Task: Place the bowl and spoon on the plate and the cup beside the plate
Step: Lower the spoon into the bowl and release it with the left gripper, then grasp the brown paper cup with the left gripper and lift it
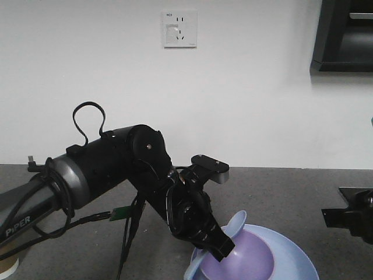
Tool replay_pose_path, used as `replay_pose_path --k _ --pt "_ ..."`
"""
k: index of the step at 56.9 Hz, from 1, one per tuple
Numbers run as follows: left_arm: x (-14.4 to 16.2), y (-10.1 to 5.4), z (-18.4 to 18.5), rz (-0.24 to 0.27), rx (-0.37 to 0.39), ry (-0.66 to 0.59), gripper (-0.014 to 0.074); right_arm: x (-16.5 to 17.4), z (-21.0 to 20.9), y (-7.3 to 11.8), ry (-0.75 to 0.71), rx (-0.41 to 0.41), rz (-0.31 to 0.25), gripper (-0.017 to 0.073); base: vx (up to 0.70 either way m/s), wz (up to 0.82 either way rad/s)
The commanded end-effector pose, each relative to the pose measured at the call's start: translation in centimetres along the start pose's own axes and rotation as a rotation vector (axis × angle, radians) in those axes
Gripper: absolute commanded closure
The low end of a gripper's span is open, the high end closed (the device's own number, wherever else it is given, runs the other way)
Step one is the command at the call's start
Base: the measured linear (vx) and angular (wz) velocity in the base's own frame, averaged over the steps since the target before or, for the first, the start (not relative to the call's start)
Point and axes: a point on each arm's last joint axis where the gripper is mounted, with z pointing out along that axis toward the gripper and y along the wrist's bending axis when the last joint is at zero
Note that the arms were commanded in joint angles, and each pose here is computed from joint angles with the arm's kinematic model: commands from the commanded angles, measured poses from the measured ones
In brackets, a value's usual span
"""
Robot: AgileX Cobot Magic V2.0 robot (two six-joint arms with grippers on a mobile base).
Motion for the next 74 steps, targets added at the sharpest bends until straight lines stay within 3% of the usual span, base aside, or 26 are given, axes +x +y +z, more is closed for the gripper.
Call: replay_pose_path --k 1,10,30,39,47,56,60,67,74 --pt "-1.3 -1.3 -3.0 0.004 0.001 -0.136 0.0558 -0.9 -1.2 0.0 -0.097 0.014 -0.008 -0.0022 0.0 0.0" --pt "-1.6 -1.3 -3.0 -0.002 0.0 -0.16 0.0446 -0.9 -1.2 0.0 -0.095 0.01 -0.006 -0.0022 0.0 0.0" --pt "-1.7 -1.3 -3.1 0.007 -0.008 -0.176 0.009 -0.9 -1.2 0.0 -0.096 0.011 -0.006 -0.0022 0.0 0.0" --pt "-1.5 -1.5 -4.4 0.031 -0.052 -0.182 0.0032 -0.9 -1.2 0.0 -0.096 0.012 -0.009 -0.0022 0.0 0.0" --pt "-0.6 -1.3 -8.3 0.05 -0.246 -0.172 0.0035 -0.9 -1.2 0.0 -0.096 0.014 -0.013 -0.0022 0.0 0.0" --pt "1.8 -0.9 -14.9 0.011 -0.612 -0.112 0.0034 -0.9 -1.2 0.0 -0.099 0.015 -0.013 -0.0022 0.0 0.0" --pt "2.8 -1.2 -17.8 0.004 -0.726 -0.15 0.0034 -0.9 -1.2 0.0 -0.098 0.014 -0.013 -0.0022 0.0 0.0" --pt "4.8 -1.8 -22.4 -0.021 -0.822 -0.225 0.0034 -0.9 -1.2 0.0 -0.099 0.006 -0.008 -0.0022 0.0 0.0" --pt "7.9 -0.4 -25.6 -0.112 -0.922 -0.231 0.0034 -0.9 -1.2 0.0 -0.1 0.006 -0.008 -0.0022 0.0 0.0"
